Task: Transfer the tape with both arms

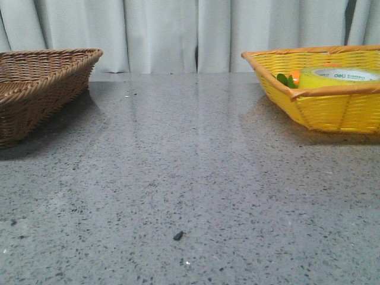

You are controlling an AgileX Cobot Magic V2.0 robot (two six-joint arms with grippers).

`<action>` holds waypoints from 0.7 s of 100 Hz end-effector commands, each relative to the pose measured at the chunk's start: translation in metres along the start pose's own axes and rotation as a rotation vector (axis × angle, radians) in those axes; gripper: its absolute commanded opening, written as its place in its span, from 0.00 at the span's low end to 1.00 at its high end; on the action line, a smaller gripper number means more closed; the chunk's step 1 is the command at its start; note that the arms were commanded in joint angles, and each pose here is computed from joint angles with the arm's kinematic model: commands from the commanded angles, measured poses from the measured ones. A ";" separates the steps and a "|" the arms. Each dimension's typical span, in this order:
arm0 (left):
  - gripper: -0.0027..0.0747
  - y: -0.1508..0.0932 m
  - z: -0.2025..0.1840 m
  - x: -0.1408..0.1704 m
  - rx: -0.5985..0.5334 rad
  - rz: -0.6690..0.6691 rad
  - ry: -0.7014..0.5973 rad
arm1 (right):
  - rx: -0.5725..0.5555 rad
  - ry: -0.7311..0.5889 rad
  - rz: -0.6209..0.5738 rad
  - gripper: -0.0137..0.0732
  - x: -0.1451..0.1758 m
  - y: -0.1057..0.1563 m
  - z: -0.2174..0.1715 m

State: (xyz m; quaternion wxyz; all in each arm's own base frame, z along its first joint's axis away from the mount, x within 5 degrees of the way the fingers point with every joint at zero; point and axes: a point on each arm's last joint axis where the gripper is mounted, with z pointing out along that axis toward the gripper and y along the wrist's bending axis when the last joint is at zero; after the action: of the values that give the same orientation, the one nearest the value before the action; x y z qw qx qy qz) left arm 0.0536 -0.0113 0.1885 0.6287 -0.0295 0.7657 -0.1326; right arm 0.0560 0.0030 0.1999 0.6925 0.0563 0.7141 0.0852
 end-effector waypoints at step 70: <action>0.01 -0.001 -0.004 -0.020 0.024 -0.081 -0.258 | -0.002 -0.075 0.034 0.08 -0.001 -0.001 -0.001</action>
State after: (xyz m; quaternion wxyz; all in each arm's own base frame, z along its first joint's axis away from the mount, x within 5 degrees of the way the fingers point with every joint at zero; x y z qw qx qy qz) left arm 0.0553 -0.0091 0.2019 0.6811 -0.0537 0.7145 -0.1505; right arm 0.0560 0.0033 0.1996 0.6904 0.0623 0.7148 0.0927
